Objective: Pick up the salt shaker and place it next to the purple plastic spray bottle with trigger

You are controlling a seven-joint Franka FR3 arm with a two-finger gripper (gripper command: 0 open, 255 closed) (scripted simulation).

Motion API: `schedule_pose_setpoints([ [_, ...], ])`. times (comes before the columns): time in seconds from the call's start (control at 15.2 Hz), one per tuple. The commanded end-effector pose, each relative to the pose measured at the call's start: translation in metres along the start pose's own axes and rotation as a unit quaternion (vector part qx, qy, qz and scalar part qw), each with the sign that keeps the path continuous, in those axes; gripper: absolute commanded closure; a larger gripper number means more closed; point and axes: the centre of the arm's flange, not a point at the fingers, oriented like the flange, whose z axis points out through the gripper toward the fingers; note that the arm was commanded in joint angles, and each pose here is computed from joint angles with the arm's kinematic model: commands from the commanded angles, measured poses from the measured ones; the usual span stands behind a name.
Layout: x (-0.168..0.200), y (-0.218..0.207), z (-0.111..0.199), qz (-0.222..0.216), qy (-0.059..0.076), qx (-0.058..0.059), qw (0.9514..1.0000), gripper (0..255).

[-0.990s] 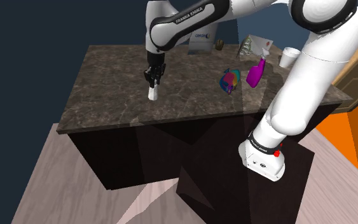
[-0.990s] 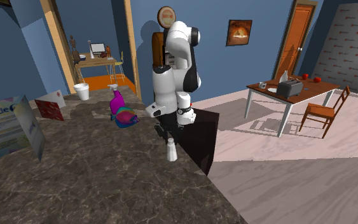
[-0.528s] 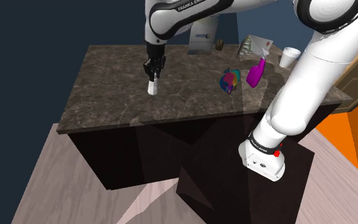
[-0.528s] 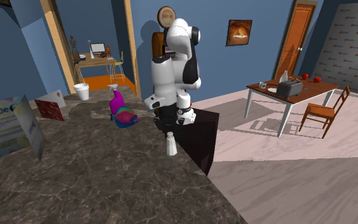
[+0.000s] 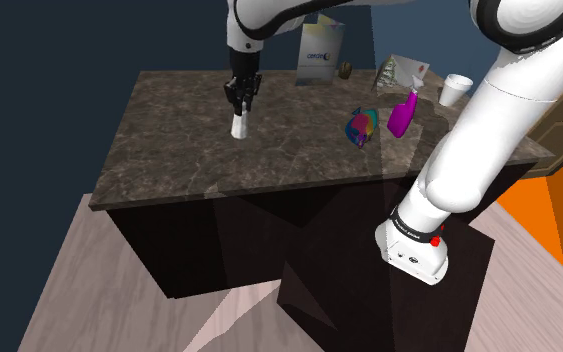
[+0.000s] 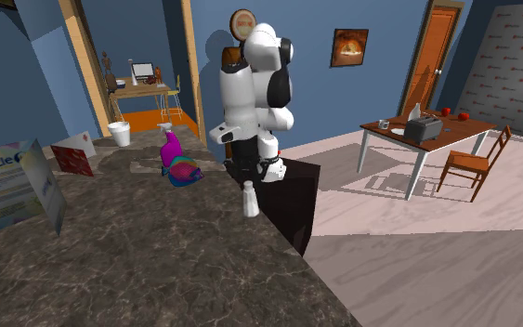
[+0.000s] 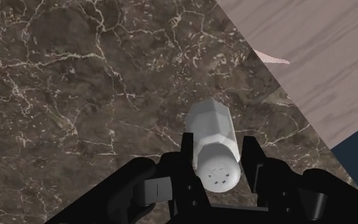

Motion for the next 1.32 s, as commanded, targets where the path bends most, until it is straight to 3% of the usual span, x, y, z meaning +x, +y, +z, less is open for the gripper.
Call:
schedule_pose_setpoints([
  [0.0, 0.000, -0.001, -0.011, 0.000, 0.000, 0.000, 1.0000, 255],
  [1.25, 0.001, -0.010, -0.111, 0.000, 0.000, 0.000, 1.0000, 255],
])
